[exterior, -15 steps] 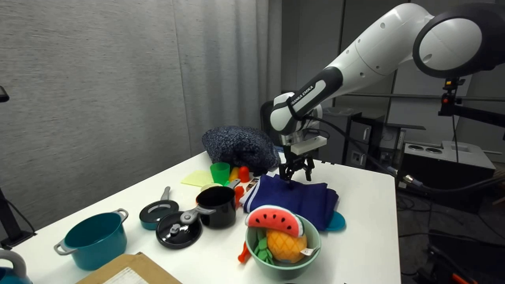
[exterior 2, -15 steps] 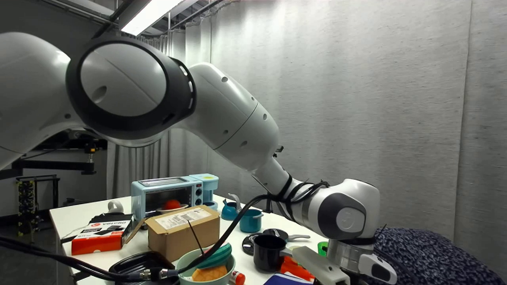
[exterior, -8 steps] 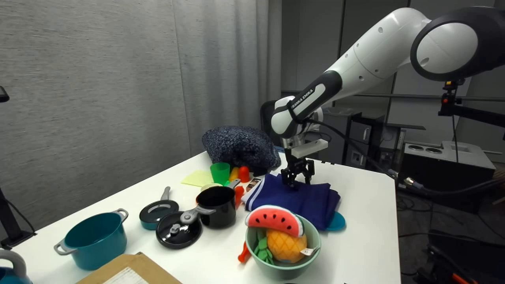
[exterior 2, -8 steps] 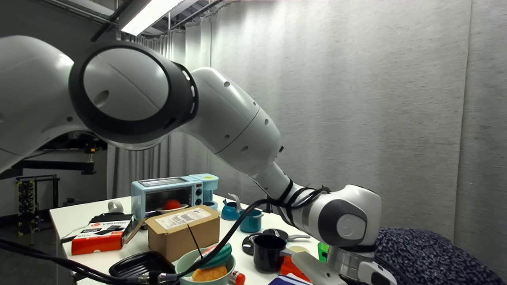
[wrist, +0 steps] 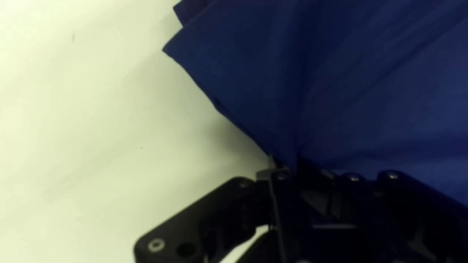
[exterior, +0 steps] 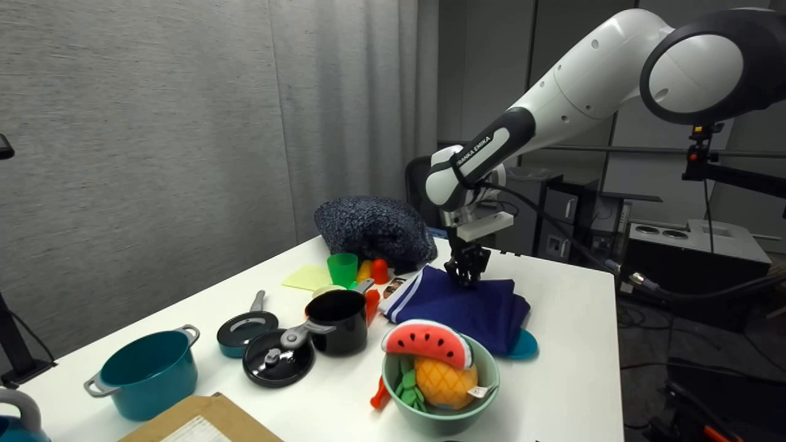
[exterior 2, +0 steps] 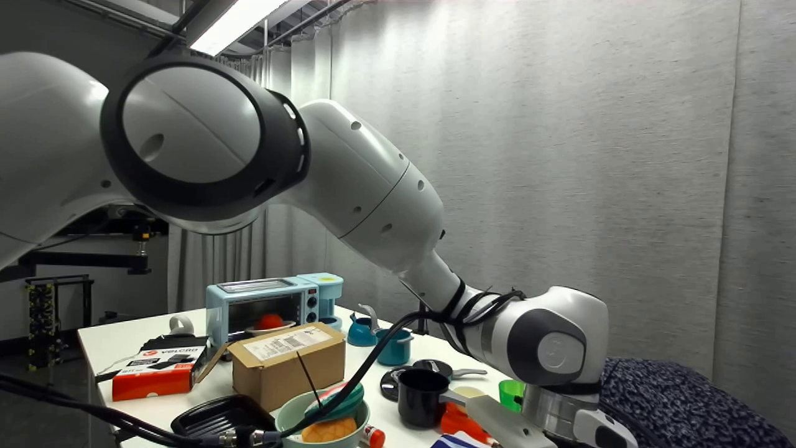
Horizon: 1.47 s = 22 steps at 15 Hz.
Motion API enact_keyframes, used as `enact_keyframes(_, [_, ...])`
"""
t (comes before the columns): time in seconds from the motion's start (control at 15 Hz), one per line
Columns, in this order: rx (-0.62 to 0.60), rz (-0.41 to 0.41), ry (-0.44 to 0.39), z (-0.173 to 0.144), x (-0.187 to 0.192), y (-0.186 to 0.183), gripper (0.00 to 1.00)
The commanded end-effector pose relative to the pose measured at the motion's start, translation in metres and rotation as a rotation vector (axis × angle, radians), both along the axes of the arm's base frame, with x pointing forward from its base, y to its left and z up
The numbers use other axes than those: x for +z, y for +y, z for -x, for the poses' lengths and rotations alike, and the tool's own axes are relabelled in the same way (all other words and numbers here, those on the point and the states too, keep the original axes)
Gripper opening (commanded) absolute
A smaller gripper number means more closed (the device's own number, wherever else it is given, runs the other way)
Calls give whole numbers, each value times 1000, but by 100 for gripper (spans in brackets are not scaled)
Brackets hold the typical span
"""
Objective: Cover the fruits plush toy with the blue cloth
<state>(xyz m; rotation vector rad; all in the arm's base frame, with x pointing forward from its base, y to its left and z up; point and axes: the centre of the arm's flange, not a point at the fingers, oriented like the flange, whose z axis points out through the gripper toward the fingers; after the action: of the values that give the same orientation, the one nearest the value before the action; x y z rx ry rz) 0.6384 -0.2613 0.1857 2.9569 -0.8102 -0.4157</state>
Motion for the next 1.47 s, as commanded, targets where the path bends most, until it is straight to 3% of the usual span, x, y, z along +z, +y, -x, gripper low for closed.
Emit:
enact_keyframes(0.0, [53,28,17,2,12,-1,2])
enact_keyframes(0.47, [147,17,-42,13,69,-4,2])
enact_keyframes(0.87, [183,12,-36,26,105,-9,2])
enact_keyframes(1.13, [199,125,-71,32,108,-7,2])
enact_keyframes(1.33, [229,159,-82,33,102,4,2])
enact_keyframes(1.4, [225,161,-71,33,100,7,32])
